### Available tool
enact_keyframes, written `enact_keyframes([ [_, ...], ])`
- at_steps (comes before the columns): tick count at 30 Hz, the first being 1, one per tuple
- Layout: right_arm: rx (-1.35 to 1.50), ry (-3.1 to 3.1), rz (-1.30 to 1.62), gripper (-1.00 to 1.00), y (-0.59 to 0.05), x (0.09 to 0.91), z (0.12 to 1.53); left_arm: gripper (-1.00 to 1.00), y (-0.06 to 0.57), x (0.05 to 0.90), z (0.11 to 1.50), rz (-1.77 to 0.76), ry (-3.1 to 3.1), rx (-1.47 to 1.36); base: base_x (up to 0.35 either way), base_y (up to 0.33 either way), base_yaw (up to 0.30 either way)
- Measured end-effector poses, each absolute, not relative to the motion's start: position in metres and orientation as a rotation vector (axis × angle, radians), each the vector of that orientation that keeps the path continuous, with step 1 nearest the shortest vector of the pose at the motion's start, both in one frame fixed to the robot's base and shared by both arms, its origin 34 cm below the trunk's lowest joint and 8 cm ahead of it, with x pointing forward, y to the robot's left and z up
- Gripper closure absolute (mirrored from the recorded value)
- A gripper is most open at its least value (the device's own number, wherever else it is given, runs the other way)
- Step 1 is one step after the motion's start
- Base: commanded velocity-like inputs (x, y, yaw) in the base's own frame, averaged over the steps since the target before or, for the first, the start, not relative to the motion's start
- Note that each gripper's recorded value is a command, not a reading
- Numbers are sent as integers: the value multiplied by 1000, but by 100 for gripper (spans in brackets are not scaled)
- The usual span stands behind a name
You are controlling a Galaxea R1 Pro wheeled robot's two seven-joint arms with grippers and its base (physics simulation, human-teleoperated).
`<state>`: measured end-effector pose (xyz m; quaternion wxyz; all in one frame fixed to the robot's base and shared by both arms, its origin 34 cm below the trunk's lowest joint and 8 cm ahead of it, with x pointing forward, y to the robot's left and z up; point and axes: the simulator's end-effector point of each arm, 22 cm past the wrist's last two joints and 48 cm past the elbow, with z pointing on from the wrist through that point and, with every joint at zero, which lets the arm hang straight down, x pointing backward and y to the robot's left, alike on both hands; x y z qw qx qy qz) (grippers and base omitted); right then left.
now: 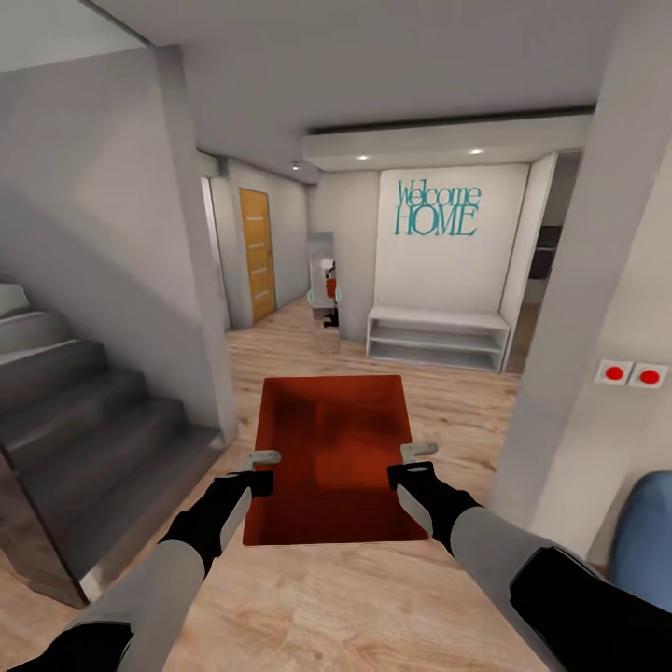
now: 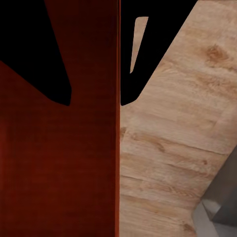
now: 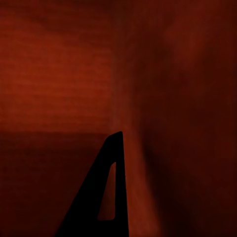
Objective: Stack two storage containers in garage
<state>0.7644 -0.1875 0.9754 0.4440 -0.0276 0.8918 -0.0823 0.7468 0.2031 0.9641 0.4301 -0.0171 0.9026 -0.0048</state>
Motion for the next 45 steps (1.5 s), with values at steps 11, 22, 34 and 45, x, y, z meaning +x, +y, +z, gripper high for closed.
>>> enact_keyframes([
  [11,-69,2211,-204,100,-188,764,975,100,203,747,964,-12,2252,-43,320,73,0],
  [22,-69,2211,-204,100,-187,764,975,100,203,747,964,-12,2252,-43,320,72,0],
  [34,-68,2211,-204,100,-187,764,975,100,203,747,964,-11,2252,-42,320,73,0],
  [45,-67,2211,-204,100,-187,764,975,100,203,747,964,-11,2252,-41,321,73,0],
])
